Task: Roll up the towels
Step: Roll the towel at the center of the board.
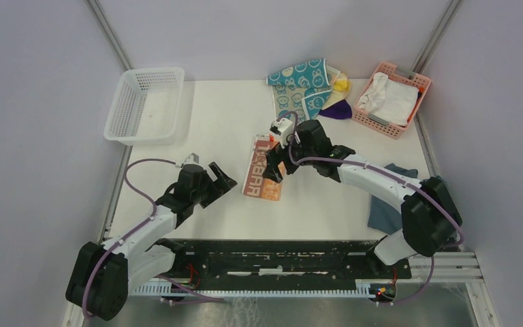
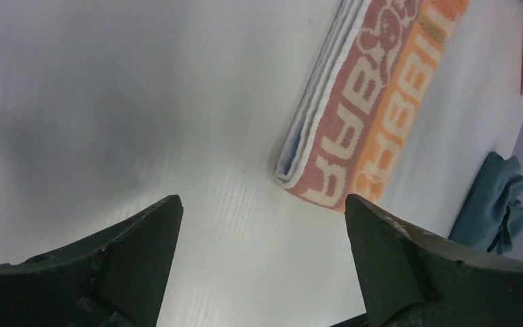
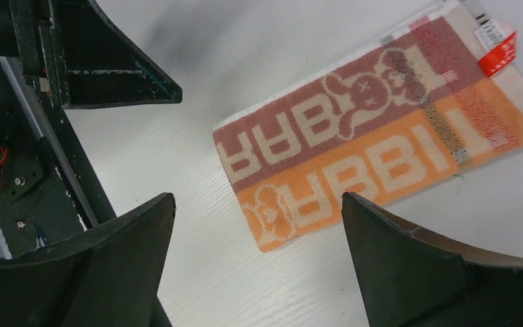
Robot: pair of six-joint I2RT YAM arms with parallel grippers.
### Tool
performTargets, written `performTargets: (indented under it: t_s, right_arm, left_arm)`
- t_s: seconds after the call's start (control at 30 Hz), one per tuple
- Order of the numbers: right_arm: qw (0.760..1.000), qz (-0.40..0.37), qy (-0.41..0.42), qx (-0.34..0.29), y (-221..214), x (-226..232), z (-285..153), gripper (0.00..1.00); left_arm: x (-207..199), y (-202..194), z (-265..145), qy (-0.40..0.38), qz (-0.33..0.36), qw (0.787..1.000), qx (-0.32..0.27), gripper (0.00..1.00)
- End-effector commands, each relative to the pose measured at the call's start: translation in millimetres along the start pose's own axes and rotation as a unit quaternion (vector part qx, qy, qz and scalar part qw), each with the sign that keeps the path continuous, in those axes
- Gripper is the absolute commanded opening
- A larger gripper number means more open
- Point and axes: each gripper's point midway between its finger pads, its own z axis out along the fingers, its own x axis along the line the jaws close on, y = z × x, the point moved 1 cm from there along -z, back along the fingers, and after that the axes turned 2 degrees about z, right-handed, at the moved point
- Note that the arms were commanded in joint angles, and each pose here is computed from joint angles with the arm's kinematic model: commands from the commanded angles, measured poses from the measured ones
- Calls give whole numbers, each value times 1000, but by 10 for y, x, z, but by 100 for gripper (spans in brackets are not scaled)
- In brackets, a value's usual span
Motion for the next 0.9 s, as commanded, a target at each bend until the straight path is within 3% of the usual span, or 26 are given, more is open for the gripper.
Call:
performTargets:
  t_s: [0.0,0.2,0.53,0.87]
  right_arm:
    - [999,-17,41,7,-63,63,145,100]
    - [996,-57,23,66,-394,40,252,100]
    - [979,-147,-21,142,-806,66,467,80]
    - [967,-177,-28,183,-1038,35,593,60]
  left_arm:
    - [-289,23,66,-44,-36,998,-11,95]
    - [-276,-111,174,-26,-57,998,-2,93]
    - [-292,-213,293,-5,-73,997,12,89]
    - [-323,-248,348,-1,-74,997,17,87]
